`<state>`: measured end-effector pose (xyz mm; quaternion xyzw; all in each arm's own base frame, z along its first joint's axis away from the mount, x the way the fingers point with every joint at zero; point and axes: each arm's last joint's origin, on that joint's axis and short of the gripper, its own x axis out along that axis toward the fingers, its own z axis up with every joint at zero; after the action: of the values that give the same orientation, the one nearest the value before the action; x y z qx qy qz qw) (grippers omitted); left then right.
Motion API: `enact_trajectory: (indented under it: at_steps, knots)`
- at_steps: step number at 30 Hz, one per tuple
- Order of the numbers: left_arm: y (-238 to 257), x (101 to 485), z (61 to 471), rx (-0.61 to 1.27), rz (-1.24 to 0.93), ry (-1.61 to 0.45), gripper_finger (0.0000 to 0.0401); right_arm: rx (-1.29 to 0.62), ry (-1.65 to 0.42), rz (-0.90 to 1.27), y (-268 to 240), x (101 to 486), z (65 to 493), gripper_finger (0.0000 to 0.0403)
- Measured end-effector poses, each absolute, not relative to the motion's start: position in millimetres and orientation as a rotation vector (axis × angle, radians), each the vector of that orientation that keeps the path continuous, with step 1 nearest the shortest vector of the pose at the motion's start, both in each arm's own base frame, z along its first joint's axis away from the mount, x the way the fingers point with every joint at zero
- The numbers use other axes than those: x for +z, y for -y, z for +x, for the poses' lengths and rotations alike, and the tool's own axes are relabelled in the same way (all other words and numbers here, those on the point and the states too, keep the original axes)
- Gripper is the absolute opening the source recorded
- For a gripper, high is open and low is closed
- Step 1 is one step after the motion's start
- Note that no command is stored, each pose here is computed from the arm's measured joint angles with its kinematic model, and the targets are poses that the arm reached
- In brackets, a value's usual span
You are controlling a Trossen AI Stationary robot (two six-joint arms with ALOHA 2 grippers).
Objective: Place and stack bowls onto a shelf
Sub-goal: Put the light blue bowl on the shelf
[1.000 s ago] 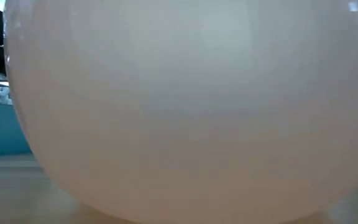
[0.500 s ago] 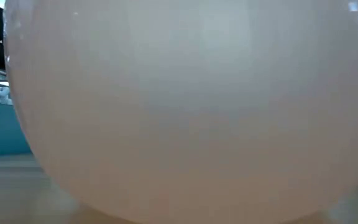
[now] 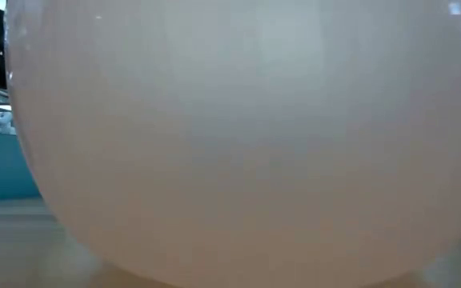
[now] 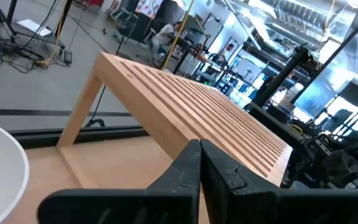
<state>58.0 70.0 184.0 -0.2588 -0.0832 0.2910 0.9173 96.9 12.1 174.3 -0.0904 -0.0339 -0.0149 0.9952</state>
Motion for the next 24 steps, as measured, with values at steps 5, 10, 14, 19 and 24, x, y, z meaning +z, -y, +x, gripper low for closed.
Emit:
enact_trajectory:
  at_steps: [5, 10, 14, 19, 24]
  knots:
    - [-64.9, 204.4, 54.9, 0.585, -0.468, 0.194, 0.0008, -0.03, 0.068, -0.181, -12.1, 174.4, 96.9, 0.0]
    - [-47.0, 242.4, 43.4, 0.602, -0.395, 0.104, 0.0008, -0.03, 0.068, -0.181, -12.1, 174.4, 96.9, 0.0]
    - [-30.6, 272.9, 32.7, 0.629, -0.376, -0.071, 0.0007, -0.03, 0.072, -0.18, -12.1, 174.8, 96.9, 0.0]
    - [-20.9, 305.0, 25.5, 0.651, -0.353, -0.291, 0.0007, -0.033, 0.128, -0.119, -11.9, 180.3, 96.3, 0.0]
    - [-22.0, 317.3, 24.7, 0.676, -0.448, -0.515, 0.0007, -0.021, 0.256, 0.09, -11.4, 192.2, 93.9, 0.0]
